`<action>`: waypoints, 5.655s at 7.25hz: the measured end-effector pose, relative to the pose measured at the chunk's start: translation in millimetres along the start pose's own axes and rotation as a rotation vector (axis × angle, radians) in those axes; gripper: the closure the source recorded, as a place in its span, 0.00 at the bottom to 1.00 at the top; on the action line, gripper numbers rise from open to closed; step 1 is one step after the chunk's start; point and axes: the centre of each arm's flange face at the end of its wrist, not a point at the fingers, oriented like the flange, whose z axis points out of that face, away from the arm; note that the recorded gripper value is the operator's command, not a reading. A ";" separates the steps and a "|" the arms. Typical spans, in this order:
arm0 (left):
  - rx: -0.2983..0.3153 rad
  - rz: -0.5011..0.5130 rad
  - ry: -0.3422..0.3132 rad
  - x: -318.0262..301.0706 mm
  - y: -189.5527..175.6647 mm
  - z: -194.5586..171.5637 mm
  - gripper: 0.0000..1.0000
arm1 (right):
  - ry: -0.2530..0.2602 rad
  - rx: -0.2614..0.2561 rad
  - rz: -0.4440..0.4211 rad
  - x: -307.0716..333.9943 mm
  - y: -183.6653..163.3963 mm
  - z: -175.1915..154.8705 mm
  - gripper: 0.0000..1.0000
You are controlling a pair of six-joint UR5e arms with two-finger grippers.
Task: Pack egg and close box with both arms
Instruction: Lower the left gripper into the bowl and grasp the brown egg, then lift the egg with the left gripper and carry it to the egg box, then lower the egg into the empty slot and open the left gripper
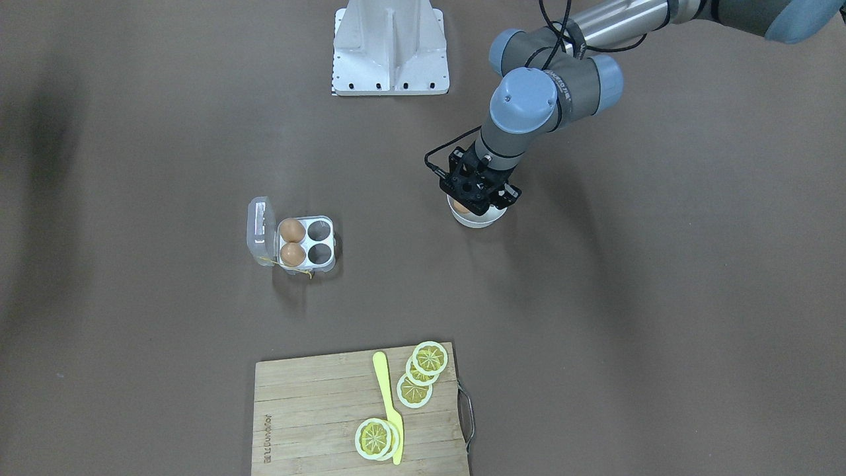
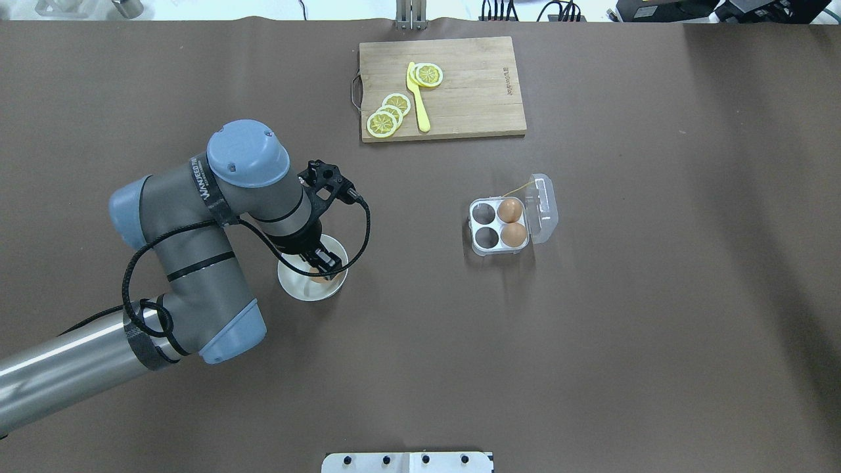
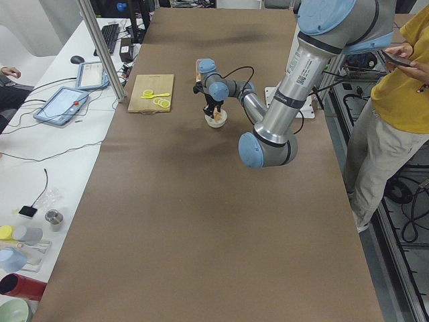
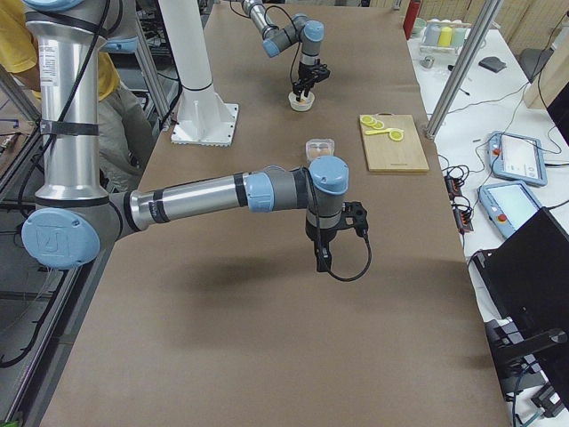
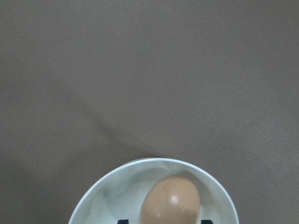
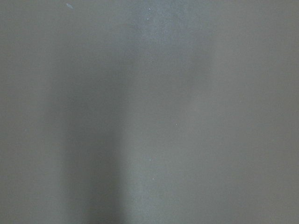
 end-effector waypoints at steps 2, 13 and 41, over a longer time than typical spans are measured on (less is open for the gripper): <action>-0.004 0.001 0.001 1.6 0.6 3.5 0.39 | -0.001 0.000 0.000 -0.1 0.0 0.0 0.00; 0.006 0.016 0.017 -2.2 -6.0 30.8 0.78 | 0.000 0.001 -0.003 -1.1 -0.2 -0.1 0.00; 0.148 0.069 0.023 168.9 -210.6 3.2 0.77 | 0.010 0.010 -0.048 -19.4 -8.4 -4.0 0.00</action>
